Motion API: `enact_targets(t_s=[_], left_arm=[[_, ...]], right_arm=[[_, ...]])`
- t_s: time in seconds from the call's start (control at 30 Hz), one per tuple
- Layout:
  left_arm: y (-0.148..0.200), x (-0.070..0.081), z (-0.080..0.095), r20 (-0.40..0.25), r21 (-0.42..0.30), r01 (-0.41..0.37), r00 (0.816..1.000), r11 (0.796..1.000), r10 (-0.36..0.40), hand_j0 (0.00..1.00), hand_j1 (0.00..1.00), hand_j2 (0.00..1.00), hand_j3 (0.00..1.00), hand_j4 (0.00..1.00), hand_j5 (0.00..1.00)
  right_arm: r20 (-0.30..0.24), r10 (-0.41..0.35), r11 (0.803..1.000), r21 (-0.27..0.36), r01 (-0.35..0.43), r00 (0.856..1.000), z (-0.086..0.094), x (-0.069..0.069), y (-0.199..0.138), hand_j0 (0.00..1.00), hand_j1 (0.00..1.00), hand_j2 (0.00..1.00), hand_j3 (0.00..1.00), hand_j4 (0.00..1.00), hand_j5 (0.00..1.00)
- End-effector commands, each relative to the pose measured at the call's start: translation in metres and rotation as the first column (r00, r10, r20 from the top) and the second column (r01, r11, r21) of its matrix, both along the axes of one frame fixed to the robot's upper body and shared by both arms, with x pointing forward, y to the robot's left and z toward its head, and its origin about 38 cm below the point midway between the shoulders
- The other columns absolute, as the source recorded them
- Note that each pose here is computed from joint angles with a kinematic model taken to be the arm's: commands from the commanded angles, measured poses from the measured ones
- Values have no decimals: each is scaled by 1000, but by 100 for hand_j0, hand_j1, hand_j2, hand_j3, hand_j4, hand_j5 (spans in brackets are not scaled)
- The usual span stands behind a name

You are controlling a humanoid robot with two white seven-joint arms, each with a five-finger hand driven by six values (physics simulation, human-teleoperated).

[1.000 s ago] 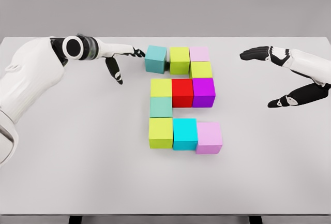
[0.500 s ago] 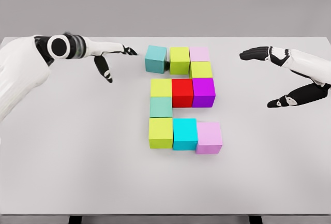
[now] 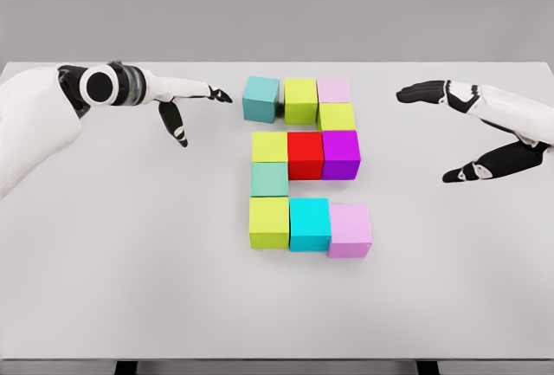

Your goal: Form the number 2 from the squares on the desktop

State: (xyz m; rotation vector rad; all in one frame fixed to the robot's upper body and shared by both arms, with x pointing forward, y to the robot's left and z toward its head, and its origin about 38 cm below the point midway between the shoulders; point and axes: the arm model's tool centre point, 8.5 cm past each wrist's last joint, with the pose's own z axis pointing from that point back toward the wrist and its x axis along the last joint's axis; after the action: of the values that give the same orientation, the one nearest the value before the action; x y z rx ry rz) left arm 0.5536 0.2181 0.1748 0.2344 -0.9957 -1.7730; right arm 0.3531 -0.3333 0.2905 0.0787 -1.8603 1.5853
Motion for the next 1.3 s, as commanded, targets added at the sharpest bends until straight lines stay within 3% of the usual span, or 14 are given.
enact_targets(t_s=[0.0,1.27], left_arm=[[-1,0,0,0,-4,1,1000,1000,-1,100,100,100,100,100,100],[-23,0,-2,-3,-14,30,1000,999,-30,100,100,100,100,100,100]], right_arm=[[-4,1,1000,8,-1,1000,0,0,0,100,100,100,100,100,100],[-6,-2,1000,8,2,1000,0,0,0,100,100,100,100,100,100]])
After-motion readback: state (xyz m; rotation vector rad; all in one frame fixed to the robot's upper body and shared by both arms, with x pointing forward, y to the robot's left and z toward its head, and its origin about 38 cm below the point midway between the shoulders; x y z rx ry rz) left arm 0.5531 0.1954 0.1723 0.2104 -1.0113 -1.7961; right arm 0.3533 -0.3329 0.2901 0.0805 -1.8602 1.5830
